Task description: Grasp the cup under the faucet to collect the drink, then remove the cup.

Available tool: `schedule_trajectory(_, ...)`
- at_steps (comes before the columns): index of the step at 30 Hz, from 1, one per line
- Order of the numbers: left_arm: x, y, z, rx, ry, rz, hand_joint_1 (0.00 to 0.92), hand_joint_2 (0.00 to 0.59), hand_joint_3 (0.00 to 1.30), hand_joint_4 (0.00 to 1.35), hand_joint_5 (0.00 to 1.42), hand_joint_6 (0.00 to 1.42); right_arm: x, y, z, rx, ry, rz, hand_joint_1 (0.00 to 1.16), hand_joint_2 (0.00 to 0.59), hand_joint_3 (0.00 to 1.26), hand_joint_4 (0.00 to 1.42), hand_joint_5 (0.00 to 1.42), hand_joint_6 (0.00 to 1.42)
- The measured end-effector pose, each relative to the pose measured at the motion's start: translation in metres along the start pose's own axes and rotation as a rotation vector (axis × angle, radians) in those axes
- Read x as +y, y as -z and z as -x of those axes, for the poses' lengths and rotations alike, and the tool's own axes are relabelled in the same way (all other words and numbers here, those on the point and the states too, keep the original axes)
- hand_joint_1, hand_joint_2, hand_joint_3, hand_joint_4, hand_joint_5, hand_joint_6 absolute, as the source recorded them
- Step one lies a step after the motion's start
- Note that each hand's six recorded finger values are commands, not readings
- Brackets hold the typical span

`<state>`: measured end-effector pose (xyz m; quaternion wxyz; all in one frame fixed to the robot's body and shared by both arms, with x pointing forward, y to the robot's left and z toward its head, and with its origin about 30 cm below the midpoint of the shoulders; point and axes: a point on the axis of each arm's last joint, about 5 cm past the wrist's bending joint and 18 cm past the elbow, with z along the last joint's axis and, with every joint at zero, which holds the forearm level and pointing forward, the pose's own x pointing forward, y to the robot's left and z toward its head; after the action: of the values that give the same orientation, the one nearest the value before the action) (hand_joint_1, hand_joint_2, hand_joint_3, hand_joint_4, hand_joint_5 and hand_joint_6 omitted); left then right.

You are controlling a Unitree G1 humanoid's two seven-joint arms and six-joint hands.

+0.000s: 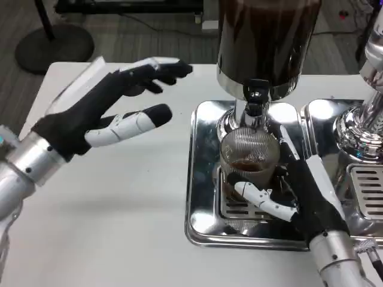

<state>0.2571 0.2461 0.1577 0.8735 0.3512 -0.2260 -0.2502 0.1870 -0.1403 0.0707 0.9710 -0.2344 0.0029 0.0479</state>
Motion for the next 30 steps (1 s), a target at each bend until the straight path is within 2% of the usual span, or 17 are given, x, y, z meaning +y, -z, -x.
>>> schedule_trajectory(6, -0.001, 0.0042, 0.008, 0.045, 0.007, 0.009, 0.000, 0.107, 0.29, 0.27, 0.27, 0.38, 0.0009, -0.0004, 0.000, -0.010, 0.028, 0.008, 0.66, 0.176, 0.14, 0.13, 0.20, 0.34)
schedule_trajectory(11, -0.002, 0.0074, 0.011, 0.070, 0.012, 0.015, 0.000, 0.113, 0.30, 0.27, 0.27, 0.38, 0.0013, 0.0002, 0.002, -0.015, 0.049, 0.014, 0.67, 0.178, 0.29, 0.25, 0.30, 0.44)
schedule_trajectory(24, -0.007, 0.0139, 0.015, 0.125, 0.047, 0.013, 0.000, 0.127, 0.28, 0.28, 0.27, 0.38, 0.0043, 0.0021, 0.007, -0.038, 0.071, 0.038, 0.67, 0.186, 0.37, 0.33, 0.39, 0.50)
schedule_trajectory(30, -0.008, 0.0144, 0.015, 0.132, 0.050, 0.007, 0.000, 0.128, 0.28, 0.28, 0.27, 0.38, 0.0060, 0.0028, 0.009, -0.054, 0.111, 0.053, 0.68, 0.191, 0.41, 0.38, 0.44, 0.55)
